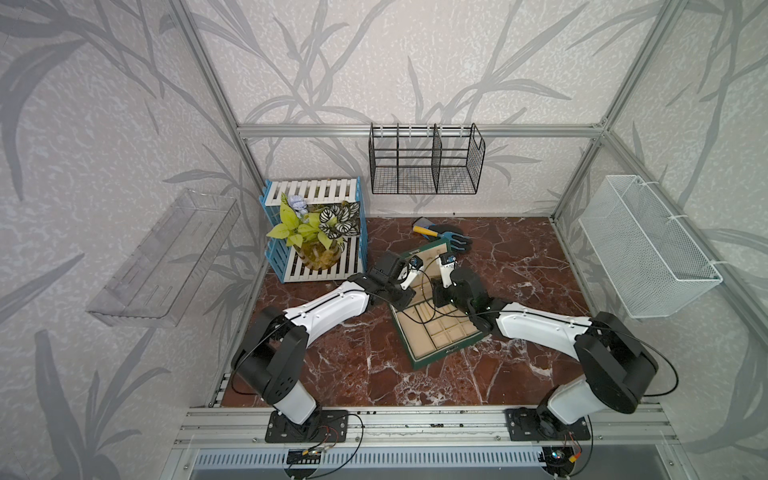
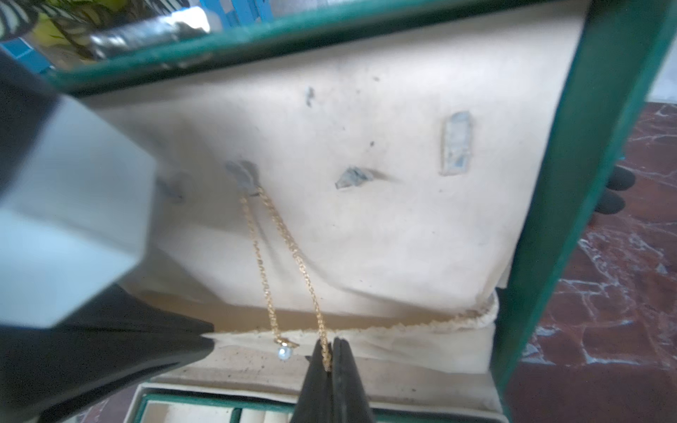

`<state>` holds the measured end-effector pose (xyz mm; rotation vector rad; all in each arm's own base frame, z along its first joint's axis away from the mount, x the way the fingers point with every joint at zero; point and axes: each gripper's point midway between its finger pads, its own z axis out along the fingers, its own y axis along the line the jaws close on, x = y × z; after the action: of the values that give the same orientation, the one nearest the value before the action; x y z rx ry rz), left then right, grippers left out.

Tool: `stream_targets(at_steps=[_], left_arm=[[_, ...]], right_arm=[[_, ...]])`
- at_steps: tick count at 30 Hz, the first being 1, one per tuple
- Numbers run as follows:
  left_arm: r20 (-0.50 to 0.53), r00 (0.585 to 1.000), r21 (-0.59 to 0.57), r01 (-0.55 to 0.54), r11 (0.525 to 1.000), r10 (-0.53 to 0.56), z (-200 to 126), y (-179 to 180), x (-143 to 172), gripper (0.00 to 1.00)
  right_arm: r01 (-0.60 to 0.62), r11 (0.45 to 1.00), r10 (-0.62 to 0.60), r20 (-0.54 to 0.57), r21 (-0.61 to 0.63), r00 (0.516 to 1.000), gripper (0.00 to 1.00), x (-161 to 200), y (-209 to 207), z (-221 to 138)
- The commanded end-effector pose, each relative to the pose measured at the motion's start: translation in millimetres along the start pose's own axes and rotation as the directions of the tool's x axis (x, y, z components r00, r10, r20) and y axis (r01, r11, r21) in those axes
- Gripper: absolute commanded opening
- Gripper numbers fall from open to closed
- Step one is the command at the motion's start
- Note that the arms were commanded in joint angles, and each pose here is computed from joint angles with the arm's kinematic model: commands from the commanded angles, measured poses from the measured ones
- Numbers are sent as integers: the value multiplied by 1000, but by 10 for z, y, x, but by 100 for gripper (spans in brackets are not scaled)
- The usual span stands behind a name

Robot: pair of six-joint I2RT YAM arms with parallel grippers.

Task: Put jewelry chain into jewelry box
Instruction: Adjust the necklace in the storage slot.

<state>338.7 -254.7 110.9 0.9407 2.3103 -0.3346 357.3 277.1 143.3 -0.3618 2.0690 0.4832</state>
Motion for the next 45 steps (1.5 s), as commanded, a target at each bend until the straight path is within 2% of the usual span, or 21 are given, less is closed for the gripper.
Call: stream_targets(at_steps=[1,13,25,26,31,36,39,45], left_arm=[[38,999,-28,27,999,-26,-70,95,-63,0],[40,999,-27,28,999,-27,-68,92,-65,0],[42,999,-27,29,999,-28,-77,90,-70,0],[43,999,-27,30,999,-29,-78,93,-73,0],[53,998,-34,33,999,-31,-88,101,-87,0],[77,996,-62,54,997,-49,-117,156,-129,1],[100,993,-76,65,995,-57,-157,179,-181,14],[182,982,-59,56,997,-45,-365,129,-346,30]], right_arm=[[-5,999,7,32,-52,999,0,-222,109,-36],[16,997,-10,67,-80,998,0,-482,183,87],[3,999,-3,0,-52,1000,0,-225,84,287],[1,999,-2,-5,-50,1000,1,-210,81,295],[-4,999,4,-1,-51,1000,26,-221,77,238],[-15,999,15,20,-29,1000,36,-246,20,83],[-28,999,29,35,-23,999,39,-239,-14,-59],[-54,998,55,53,-23,997,46,-179,-76,-401]])
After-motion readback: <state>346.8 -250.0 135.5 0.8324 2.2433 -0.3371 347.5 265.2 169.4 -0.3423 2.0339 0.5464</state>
